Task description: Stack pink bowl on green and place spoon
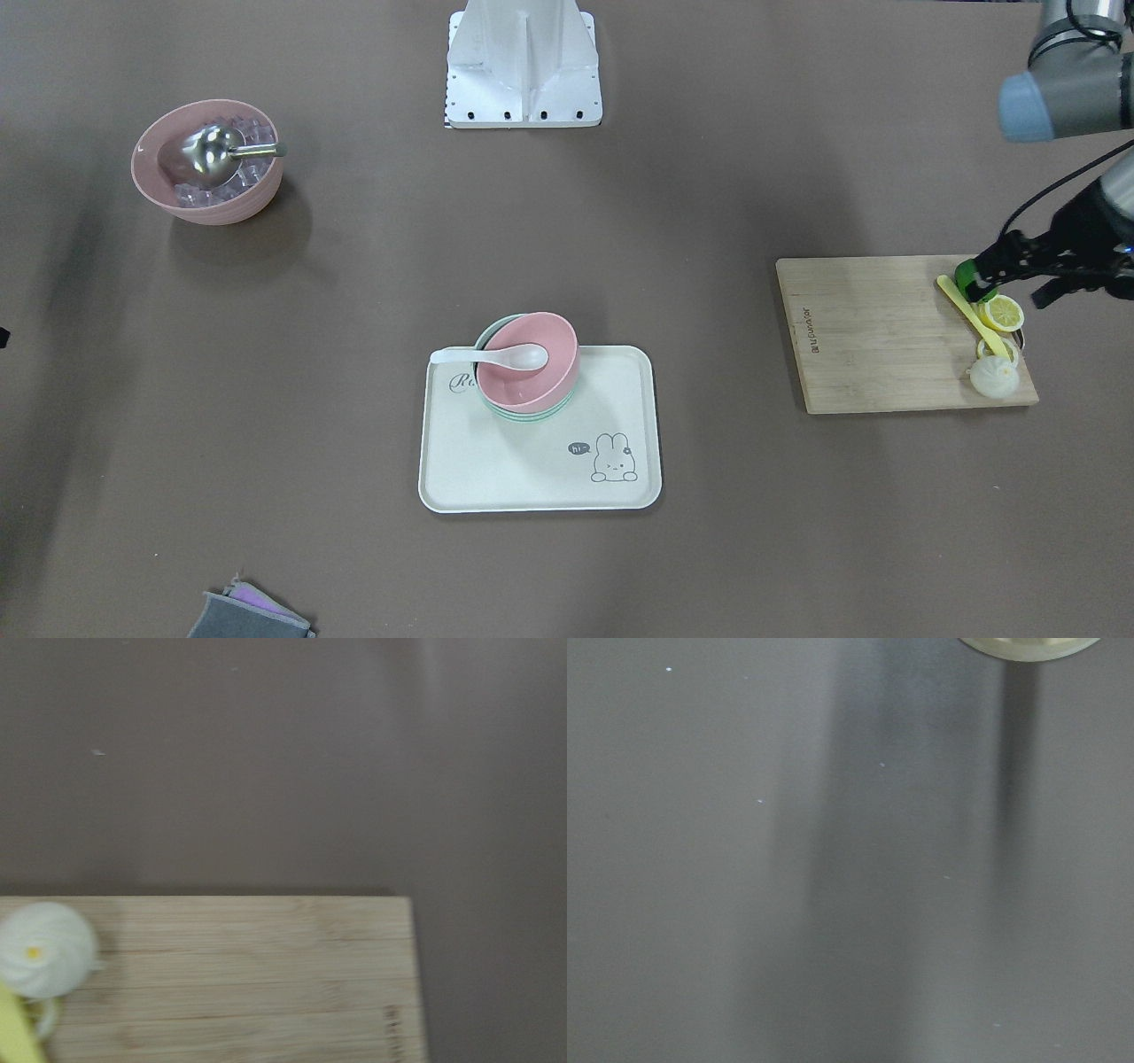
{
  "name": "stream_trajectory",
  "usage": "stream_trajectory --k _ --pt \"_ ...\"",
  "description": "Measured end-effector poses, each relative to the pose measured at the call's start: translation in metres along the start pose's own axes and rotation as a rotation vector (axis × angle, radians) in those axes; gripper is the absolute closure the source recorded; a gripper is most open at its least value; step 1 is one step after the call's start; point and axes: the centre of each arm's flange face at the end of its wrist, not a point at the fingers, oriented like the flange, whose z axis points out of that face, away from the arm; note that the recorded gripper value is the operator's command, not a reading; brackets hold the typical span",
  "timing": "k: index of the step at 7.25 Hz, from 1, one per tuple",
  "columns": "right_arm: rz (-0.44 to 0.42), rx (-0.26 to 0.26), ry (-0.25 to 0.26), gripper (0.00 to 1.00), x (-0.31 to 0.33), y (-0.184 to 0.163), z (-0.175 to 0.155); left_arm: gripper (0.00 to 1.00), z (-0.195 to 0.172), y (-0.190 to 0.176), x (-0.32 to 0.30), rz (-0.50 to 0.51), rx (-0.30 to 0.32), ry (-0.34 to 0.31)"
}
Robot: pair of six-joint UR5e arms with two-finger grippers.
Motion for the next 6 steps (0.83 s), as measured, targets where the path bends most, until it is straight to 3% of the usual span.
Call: stream_trajectory --k 2,3,4,6 --pt "-0.101 -0.009 0.031 0.0 0.083 0.021 -0.006 0.01 -0.006 0.056 -0.101 0.091 -0.027 -0.08" --pt "-0.13 -0.009 0.015 0.0 0.101 0.031 -0.009 0.02 -0.005 0.079 -0.126 0.103 -0.04 -0.122" --pt "-0.146 -0.003 -0.01 0.0 0.105 0.033 -0.014 0.02 -0.005 0.09 -0.138 0.119 -0.047 -0.155" --pt "-0.162 0.008 -0.028 0.0 0.101 0.029 -0.019 0.02 -0.005 0.095 -0.142 0.127 -0.051 -0.16"
